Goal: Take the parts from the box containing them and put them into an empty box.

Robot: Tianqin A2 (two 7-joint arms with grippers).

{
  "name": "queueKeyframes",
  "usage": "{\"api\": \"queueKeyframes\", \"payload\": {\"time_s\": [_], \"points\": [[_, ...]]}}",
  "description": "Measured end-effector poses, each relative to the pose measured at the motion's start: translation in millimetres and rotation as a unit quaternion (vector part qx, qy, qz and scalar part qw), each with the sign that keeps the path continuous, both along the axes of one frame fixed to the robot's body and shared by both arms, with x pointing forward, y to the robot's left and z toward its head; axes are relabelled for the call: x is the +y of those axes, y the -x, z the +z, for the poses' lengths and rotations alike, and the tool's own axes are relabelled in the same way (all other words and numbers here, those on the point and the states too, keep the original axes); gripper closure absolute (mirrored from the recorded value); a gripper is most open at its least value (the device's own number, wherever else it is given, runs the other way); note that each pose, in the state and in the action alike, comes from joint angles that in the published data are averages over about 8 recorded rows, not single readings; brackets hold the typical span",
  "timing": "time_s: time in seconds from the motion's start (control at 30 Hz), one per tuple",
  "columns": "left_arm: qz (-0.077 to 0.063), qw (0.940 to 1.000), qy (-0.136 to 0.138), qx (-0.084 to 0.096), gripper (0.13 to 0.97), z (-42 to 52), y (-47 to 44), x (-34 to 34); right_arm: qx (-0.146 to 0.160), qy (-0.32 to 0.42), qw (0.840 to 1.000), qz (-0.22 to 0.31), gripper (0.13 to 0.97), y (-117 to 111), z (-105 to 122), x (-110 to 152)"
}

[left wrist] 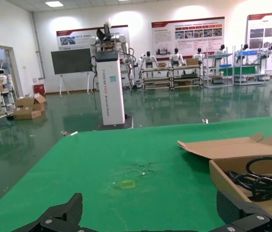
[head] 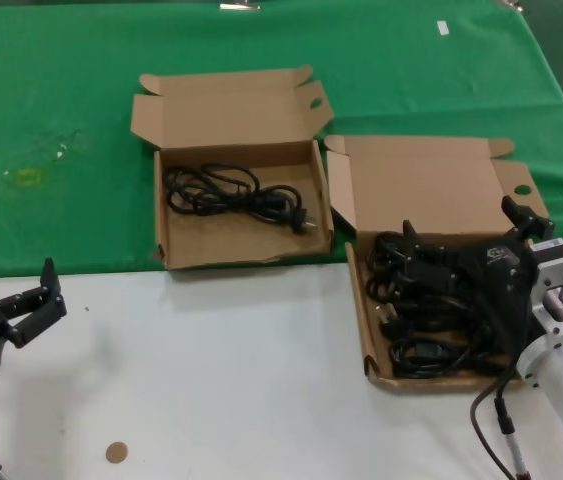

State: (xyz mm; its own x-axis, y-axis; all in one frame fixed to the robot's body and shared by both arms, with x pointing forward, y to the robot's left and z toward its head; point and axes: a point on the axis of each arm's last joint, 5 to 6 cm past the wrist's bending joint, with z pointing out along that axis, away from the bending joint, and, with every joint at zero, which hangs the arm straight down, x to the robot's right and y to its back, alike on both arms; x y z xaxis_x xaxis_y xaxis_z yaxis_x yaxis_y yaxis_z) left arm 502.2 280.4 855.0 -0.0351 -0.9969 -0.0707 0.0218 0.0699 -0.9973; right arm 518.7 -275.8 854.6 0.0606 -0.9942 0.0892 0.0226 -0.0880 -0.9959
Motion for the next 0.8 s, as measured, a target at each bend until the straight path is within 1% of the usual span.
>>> {"api": "queueKeyframes", "payload": {"time_s": [0.8], "points": [[0.0,1.0,0.0,0.0,0.132,0.0,0.0,0.0,0.0,0.0,1.0,0.0,0.13,0.0,0.0,0.0]]}}
